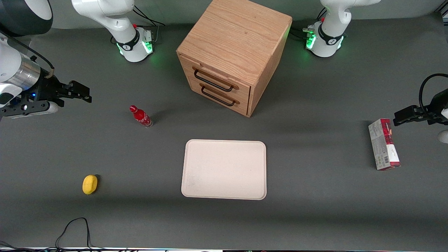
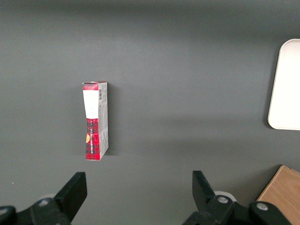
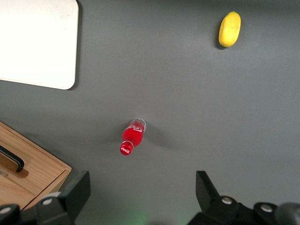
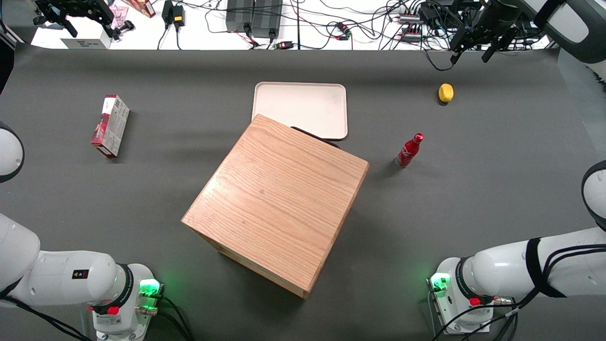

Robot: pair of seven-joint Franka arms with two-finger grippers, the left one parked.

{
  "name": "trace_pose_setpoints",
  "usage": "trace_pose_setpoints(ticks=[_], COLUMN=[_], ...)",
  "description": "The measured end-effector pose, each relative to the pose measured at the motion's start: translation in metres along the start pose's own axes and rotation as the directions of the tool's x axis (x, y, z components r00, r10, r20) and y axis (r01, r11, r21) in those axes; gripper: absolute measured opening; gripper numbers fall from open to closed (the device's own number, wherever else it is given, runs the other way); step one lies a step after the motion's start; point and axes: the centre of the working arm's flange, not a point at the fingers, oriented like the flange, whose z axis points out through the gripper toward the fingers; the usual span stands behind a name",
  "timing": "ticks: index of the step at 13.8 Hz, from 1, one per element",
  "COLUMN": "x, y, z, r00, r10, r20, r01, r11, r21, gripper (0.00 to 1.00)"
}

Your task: Open upper drawer

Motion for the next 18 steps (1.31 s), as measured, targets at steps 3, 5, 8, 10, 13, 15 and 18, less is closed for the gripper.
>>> trace_pose_setpoints(ticks=[3, 5, 8, 10, 13, 15, 18], x=[0.003, 0.006, 0.01, 0.012, 0.013, 0.015, 0.02], y=[0.005, 0.007, 0.009, 0.009, 0.009, 0.009, 0.008], z=[0.002, 0.001, -0.005, -0.007, -0.007, -0.005, 0.003], r00=[1.0, 1.0, 1.0, 1.0, 1.0, 1.0, 1.0], r10=[0.009, 0.01, 0.01, 0.01, 0.01, 0.01, 0.007], r20=[0.003, 0.0, -0.01, -0.003, -0.002, 0.003, 0.018], r01=[-0.009, -0.01, -0.01, -0.01, -0.01, -0.01, -0.007], r11=[1.0, 1.0, 1.0, 1.0, 1.0, 1.0, 1.0], r21=[0.0, -0.01, -0.024, -0.025, -0.026, -0.026, -0.025], gripper=[1.0, 1.0, 1.0, 1.0, 1.0, 1.0, 1.0])
